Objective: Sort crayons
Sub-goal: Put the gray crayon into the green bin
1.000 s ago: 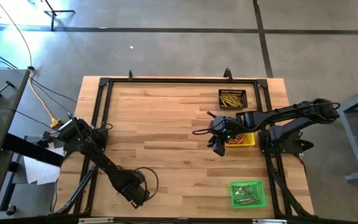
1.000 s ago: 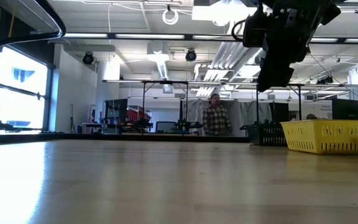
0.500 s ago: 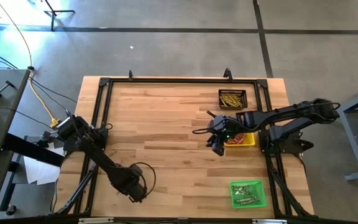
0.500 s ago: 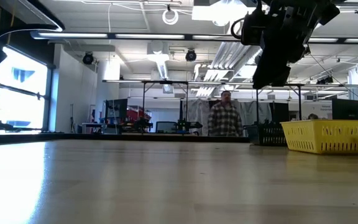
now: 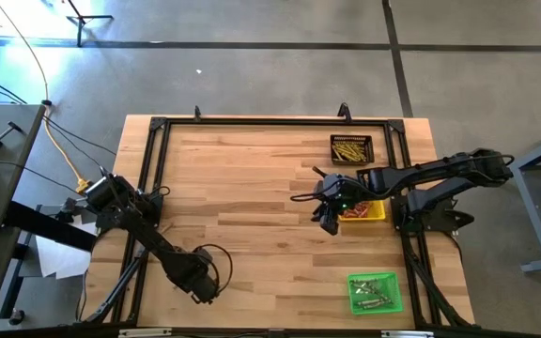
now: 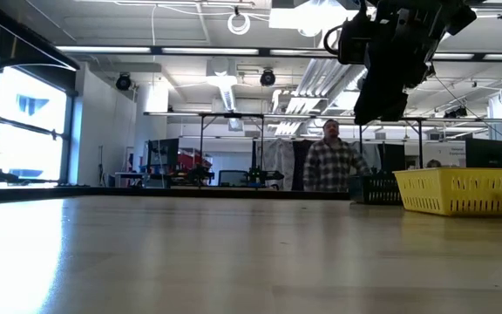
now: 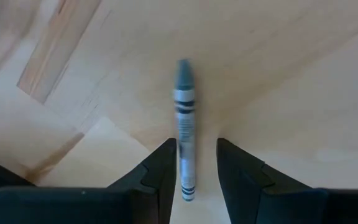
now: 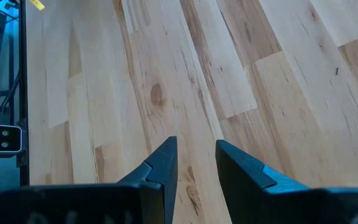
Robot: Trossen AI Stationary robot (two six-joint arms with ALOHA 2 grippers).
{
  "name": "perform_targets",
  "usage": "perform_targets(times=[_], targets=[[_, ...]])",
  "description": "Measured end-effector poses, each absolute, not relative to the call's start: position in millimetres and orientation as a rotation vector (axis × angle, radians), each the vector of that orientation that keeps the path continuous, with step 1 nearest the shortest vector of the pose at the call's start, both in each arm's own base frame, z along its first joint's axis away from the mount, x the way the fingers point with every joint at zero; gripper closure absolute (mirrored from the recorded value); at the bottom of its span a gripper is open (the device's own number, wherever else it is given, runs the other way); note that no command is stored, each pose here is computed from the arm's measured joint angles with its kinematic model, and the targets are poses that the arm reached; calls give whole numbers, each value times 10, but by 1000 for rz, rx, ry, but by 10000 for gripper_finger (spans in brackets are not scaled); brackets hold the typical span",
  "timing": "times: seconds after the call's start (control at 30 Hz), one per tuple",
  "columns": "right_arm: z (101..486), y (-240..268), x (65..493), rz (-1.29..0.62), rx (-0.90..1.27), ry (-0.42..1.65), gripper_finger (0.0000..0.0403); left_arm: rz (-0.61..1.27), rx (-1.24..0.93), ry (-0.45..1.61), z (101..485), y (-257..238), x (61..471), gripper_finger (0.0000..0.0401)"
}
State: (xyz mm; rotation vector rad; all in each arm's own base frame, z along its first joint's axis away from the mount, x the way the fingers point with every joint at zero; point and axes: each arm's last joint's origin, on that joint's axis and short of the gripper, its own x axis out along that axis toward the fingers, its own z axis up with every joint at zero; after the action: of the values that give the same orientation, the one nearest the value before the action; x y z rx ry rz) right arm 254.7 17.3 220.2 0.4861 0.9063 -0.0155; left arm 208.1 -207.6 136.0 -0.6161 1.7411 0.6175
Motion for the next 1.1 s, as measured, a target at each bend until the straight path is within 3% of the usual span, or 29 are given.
perform_targets(times=[0.43,0.77,1.1], targets=[[2202,173,2547,-15,486,906,308,585,-631,1741,1281,-2120,2130,301],[2202,174,2547,-20,497,907,308,587,-658,1755,1270,-2076,2176,394],[2206,175,2551,-25,511,902,308,566,-706,1692,1418,-1878,2307,399]])
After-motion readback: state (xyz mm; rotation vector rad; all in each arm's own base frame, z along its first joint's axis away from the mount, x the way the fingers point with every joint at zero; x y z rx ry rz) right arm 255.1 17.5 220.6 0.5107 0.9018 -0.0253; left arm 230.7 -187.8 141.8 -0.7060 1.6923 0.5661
